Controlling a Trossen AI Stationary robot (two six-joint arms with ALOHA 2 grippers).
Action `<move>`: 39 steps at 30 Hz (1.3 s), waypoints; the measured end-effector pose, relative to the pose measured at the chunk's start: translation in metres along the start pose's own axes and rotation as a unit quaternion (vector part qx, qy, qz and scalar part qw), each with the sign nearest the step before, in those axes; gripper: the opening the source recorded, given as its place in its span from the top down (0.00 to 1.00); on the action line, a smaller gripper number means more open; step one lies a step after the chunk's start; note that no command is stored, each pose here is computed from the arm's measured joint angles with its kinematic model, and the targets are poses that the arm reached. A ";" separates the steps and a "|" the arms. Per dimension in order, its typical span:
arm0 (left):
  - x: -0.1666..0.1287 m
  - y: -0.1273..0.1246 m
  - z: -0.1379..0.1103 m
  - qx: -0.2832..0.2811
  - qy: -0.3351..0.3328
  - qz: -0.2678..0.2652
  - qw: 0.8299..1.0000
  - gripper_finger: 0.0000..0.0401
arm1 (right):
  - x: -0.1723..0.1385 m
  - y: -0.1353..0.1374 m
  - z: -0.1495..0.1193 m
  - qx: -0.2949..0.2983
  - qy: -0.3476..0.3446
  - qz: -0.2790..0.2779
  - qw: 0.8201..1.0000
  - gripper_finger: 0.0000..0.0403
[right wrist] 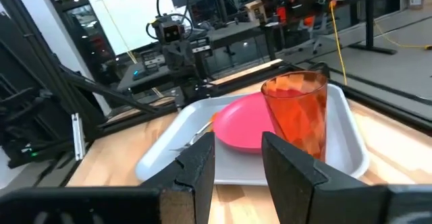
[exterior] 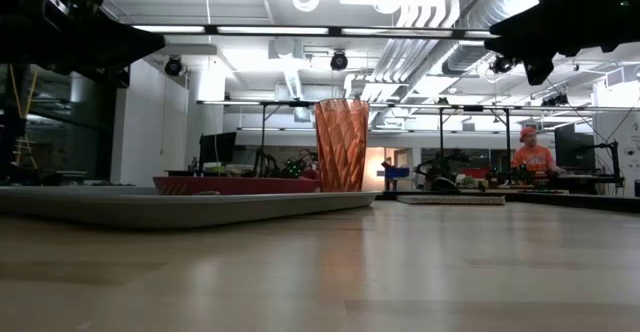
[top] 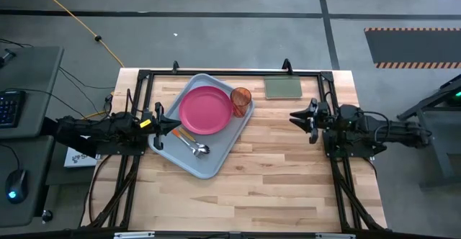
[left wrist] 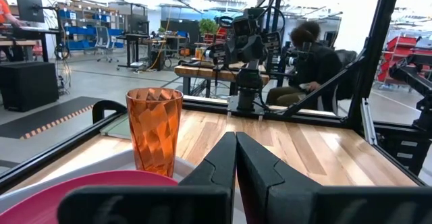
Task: Pick and place plate/cup/fork/spoon on tray
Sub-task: Return to Home Position
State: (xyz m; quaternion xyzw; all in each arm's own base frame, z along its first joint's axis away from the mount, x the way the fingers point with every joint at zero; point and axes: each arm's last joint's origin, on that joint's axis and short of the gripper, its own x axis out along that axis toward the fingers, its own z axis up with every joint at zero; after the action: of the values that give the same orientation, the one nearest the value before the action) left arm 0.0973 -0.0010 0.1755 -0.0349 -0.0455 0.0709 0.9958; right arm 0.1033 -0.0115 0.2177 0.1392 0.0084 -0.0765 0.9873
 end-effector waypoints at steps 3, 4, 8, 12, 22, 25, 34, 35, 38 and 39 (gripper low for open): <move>0.000 0.000 0.000 0.000 0.000 0.000 1.000 0.99 | 0.000 0.002 0.000 -0.006 -0.002 -0.001 1.000 0.72; 0.000 0.000 0.000 0.000 0.000 0.000 1.000 0.99 | 0.000 0.003 0.000 -0.007 -0.003 -0.001 1.000 0.72; 0.000 0.000 0.000 0.000 0.000 0.000 1.000 0.99 | 0.002 0.005 -0.007 -0.008 -0.021 0.015 1.000 0.72; 0.000 0.000 0.000 0.000 0.000 0.000 1.000 0.99 | 0.004 0.003 -0.021 -0.002 -0.024 0.030 0.999 0.72; 0.000 0.000 0.000 0.000 0.000 0.000 1.000 0.99 | -0.002 0.002 -0.023 -0.013 -0.054 0.035 0.998 0.72; 0.000 0.000 0.000 0.000 0.000 0.000 1.000 0.99 | 0.001 -0.003 -0.041 -0.014 -0.058 0.037 0.998 0.72; 0.000 0.000 0.000 0.000 0.000 0.000 1.000 0.99 | 0.001 -0.006 -0.048 -0.021 -0.030 0.009 0.999 0.72; 0.000 0.000 0.000 0.000 0.000 0.000 1.000 0.99 | 0.001 -0.007 -0.050 -0.029 -0.018 0.005 0.999 0.72; 0.000 0.000 0.000 0.000 0.000 0.000 1.000 0.99 | 0.002 -0.009 -0.056 -0.041 0.015 -0.004 0.999 0.72; 0.000 0.000 0.000 0.000 0.000 0.000 1.000 0.99 | 0.002 -0.009 -0.057 -0.043 0.020 0.001 0.999 0.72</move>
State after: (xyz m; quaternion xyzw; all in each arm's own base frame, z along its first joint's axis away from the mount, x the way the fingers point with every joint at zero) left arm 0.0973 -0.0010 0.1755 -0.0352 -0.0452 0.0709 0.9958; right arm 0.1044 -0.0042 0.1604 0.0980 0.0312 -0.0724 0.9921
